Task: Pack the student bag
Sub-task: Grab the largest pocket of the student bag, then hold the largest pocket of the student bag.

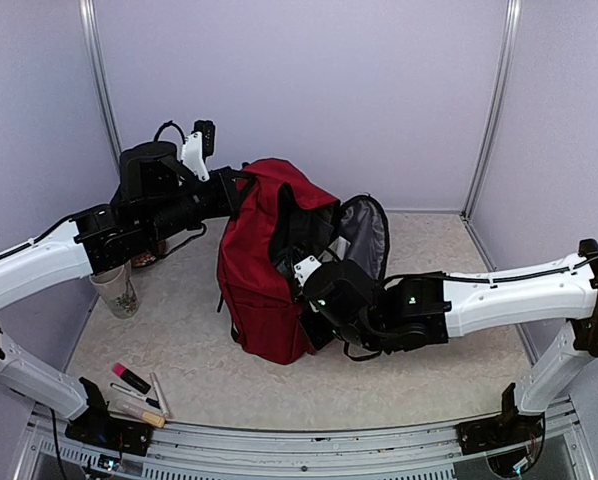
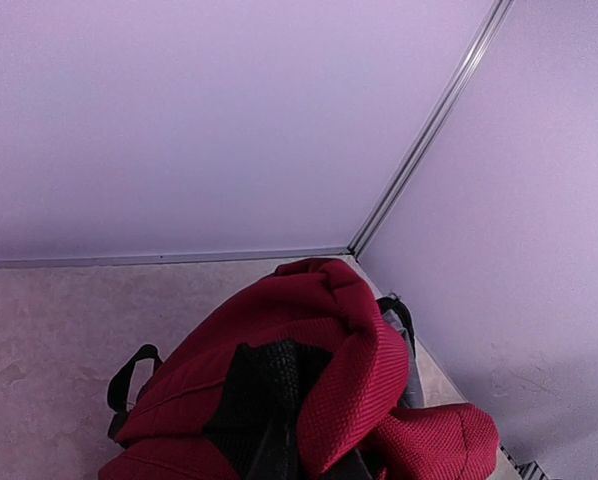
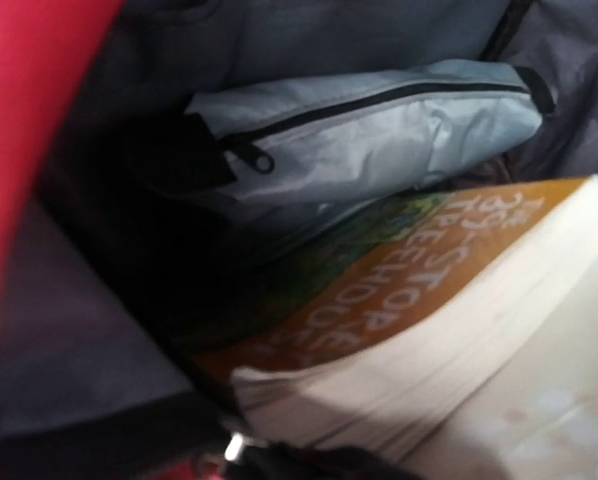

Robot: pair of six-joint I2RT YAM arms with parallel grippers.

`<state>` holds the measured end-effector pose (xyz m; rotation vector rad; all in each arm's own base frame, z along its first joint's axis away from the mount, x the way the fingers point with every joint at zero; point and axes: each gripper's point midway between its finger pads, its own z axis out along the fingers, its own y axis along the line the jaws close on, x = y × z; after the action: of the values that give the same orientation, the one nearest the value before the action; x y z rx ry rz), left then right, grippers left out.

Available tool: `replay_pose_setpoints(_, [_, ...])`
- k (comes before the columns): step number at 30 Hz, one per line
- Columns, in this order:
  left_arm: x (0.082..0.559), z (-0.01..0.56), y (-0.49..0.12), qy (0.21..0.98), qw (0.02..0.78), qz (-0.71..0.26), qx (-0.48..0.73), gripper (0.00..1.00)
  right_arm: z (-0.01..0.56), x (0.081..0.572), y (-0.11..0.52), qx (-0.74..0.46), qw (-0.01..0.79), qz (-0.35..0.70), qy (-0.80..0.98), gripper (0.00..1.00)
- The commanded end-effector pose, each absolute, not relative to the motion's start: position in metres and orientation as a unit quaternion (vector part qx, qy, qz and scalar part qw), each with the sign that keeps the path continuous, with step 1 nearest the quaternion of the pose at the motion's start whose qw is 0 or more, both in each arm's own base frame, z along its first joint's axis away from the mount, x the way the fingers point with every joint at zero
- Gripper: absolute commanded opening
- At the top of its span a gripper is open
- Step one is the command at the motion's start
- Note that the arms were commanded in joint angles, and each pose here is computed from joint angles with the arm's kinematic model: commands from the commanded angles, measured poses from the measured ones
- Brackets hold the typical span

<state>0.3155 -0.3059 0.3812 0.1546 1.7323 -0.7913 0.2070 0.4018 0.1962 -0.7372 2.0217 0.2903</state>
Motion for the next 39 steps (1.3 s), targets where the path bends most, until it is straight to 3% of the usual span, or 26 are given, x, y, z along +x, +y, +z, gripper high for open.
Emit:
replay_pose_setpoints(1, [0.313, 0.420, -0.319, 0.704, 0.602, -0.360, 0.115, 0.21, 0.238, 0.216, 0.402, -0.308, 0.489, 0.137, 0.804, 0.00])
replay_pose_setpoints(4, [0.307, 0.411, -0.330, 0.710, 0.587, -0.350, 0.168, 0.73, 0.241, 0.224, 0.398, -0.306, 0.491, 0.142, 0.803, 0.00])
replay_pose_setpoints(6, [0.304, 0.412, -0.328, 0.710, 0.588, -0.343, 0.178, 0.94, 0.237, 0.228, 0.396, -0.304, 0.487, 0.148, 0.805, 0.00])
replay_pose_setpoints(7, [0.303, 0.414, -0.324, 0.708, 0.594, -0.337, 0.179, 0.98, 0.235, 0.229, 0.394, -0.302, 0.487, 0.149, 0.806, 0.00])
replay_pose_setpoints(15, [0.294, 0.468, -0.281, 0.683, 0.657, -0.269, 0.173, 0.99, 0.242, 0.232, 0.401, -0.324, 0.491, 0.151, 0.795, 0.00])
replay_pose_setpoints(23, [0.253, 0.467, -0.218, 0.684, 0.669, -0.267, 0.112, 0.99, 0.250, 0.235, 0.396, -0.324, 0.494, 0.157, 0.792, 0.00])
replay_pose_setpoints(25, [0.234, 0.445, -0.217, 0.689, 0.658, -0.285, 0.105, 0.93, 0.253, 0.236, 0.397, -0.326, 0.494, 0.162, 0.790, 0.00])
replay_pose_setpoints(30, [0.188, 0.348, -0.238, 0.715, 0.623, -0.300, 0.101, 0.65, 0.264, 0.237, 0.409, -0.330, 0.493, 0.187, 0.783, 0.00])
replay_pose_setpoints(33, [0.170, 0.295, -0.263, 0.736, 0.612, -0.251, 0.143, 0.59, 0.269, 0.237, 0.414, -0.331, 0.493, 0.198, 0.780, 0.00])
replay_pose_setpoints(35, [0.166, 0.265, -0.279, 0.744, 0.612, -0.204, 0.175, 0.62, 0.274, 0.236, 0.420, -0.334, 0.495, 0.211, 0.774, 0.00])
replay_pose_setpoints(37, [0.165, 0.244, -0.296, 0.747, 0.606, -0.183, 0.203, 0.76, 0.277, 0.235, 0.424, -0.338, 0.494, 0.216, 0.771, 0.00])
replay_pose_setpoints(39, [0.170, 0.228, -0.304, 0.749, 0.605, -0.165, 0.212, 0.84, 0.279, 0.236, 0.426, -0.339, 0.493, 0.214, 0.772, 0.00])
